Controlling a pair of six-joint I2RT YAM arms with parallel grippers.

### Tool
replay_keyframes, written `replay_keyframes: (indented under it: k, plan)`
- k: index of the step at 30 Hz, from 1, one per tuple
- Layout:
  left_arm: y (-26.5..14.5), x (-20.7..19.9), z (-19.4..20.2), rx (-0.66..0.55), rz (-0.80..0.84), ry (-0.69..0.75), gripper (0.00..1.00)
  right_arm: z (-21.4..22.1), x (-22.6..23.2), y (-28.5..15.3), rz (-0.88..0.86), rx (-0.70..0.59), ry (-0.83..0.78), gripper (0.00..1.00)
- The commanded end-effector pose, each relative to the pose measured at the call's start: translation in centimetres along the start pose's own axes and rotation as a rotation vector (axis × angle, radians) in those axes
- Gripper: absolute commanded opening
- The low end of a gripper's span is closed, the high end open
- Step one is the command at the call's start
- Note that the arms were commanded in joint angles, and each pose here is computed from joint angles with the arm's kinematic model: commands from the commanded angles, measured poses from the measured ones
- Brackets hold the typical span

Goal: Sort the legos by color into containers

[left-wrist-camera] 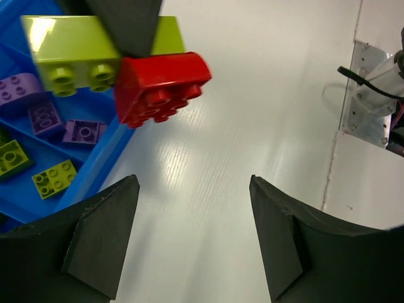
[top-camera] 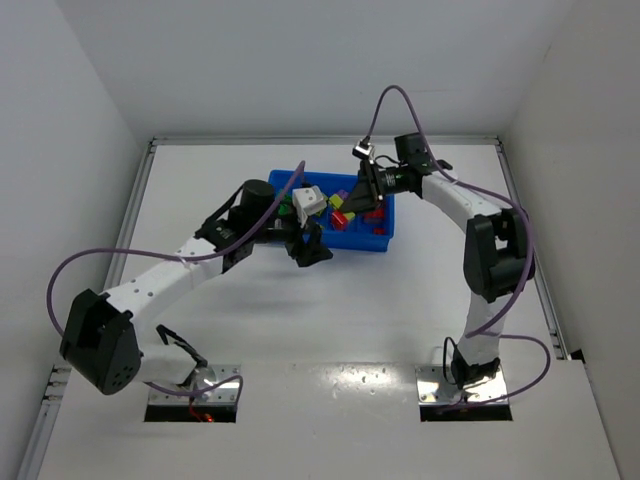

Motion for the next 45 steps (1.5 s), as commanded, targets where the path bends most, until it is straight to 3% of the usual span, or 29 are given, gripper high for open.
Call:
replay_keyframes:
  k: [1,11,15,17,18,20,26,32,39,45]
  plan:
    - [0.8,0.1,-0.7,0.002,-0.027,0.055,0.77,-0.4,1.2,0.7,-0.033,0.044,0.012,0.06]
    - [2.1,2.1,-1.7,0.044,-0.190,0.042,0.74,-0.6,0.4,2.4,0.006,0.045,0.076,0.03]
    - [2.2,2.4,-2.4,0.020,-0.212,0.019,0.71,-0.1,0.6,2.8,0.032,-0.002,0.117,0.02]
    - [2.5,2.4,-2.1,0.027,-0.209,0.005,0.69,0.1,0.8,2.9,0.031,-0.065,0.063,0.01]
    - [2.5,2.3,-2.2,0.022,-0.198,-0.004,0.69,0.2,1.3,3.0,0.020,-0.089,0.138,0.01]
    - [2.5,2.3,-2.4,0.009,-0.192,-0.007,0.68,0.0,1.6,3.1,-0.005,-0.140,0.081,0.01]
    - [2.5,2.3,-2.7,-0.001,-0.186,-0.003,0.52,-0.2,2.0,3.1,-0.010,-0.142,0.088,0.01]
    - [3.0,2.6,-3.0,-0.012,-0.175,-0.010,0.43,0.0,1.7,3.5,-0.007,-0.141,0.096,0.00]
    - [3.1,2.7,-3.1,-0.013,-0.175,-0.009,0.20,0.3,1.5,3.5,-0.003,-0.149,0.090,0.00]
    - [2.9,1.9,-1.6,0.013,-0.155,-0.026,0.13,0.1,1.4,2.4,0.002,-0.189,0.092,0.00]
Point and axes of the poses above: each gripper's point midway between its finger pads, its own y axis out along the fingers, its own x axis along the line the jaws close on, z = x × y, the point moved 10 cm from there along -y, back along the fingers, and after that the axes turned 15 degrees about y, right-handed, at the moved point
